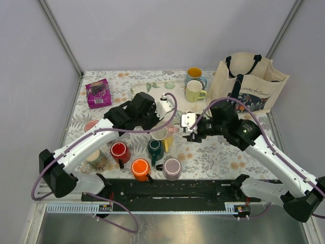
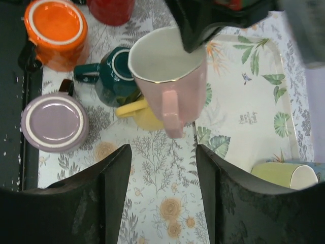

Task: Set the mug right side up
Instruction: Turn over the cup at the center of the board.

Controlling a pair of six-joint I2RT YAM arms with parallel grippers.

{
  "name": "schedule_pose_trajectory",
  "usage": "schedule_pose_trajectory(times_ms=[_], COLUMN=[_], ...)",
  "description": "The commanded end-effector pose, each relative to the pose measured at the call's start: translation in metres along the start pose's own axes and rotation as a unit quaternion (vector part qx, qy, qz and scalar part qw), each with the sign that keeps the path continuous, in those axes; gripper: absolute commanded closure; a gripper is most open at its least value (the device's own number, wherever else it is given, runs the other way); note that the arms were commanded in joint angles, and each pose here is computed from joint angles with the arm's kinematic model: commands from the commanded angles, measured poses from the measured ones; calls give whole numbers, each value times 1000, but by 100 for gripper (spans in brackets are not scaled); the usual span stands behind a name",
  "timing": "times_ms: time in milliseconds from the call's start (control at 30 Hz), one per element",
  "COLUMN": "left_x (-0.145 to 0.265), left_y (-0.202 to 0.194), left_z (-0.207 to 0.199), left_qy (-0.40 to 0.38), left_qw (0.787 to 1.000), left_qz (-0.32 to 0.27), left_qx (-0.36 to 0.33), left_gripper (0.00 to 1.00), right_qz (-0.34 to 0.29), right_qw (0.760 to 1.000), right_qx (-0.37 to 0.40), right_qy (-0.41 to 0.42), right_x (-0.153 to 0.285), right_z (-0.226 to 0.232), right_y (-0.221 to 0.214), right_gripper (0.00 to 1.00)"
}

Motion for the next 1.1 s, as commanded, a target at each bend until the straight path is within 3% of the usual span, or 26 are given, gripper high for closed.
schedule_pose_trajectory(times_ms=[0, 233, 533, 633, 800, 1067], left_x=[17, 13, 9, 7, 12, 6], left_y=[61, 81, 78, 74, 78, 75], left_z=[7, 16, 14, 13, 11, 8], left_qy=[6, 16, 5, 5, -12, -27], left_qw=[992, 991, 993, 993, 992, 993], left_qz=[-117, -131, -121, -113, -125, -118], left_qx=[53, 29, 12, 15, 19, 17], left_gripper=[100, 100, 100, 100, 100, 100], right_qz=[71, 133, 131, 124, 102, 99], right_qw=[996, 984, 978, 980, 983, 983], right_qx=[59, 106, 127, 128, 115, 113], right_qy=[-5, -56, -99, -85, -97, -104], right_x=[-4, -24, -30, -21, -3, 4], right_z=[-3, -23, -39, -35, -27, -35], right_y=[-9, -10, 8, 14, 22, 36], right_gripper=[39, 43, 50, 50, 37, 37])
Point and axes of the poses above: each gripper's point midway between its finger pads, its own x axis back along the fingers, its own z axis along the line the jaws close on, y = z × x, the point moved 9 cm from there along x, back along the fingers, and after that the axes turned 1 degree about x, right-handed, at the moved point
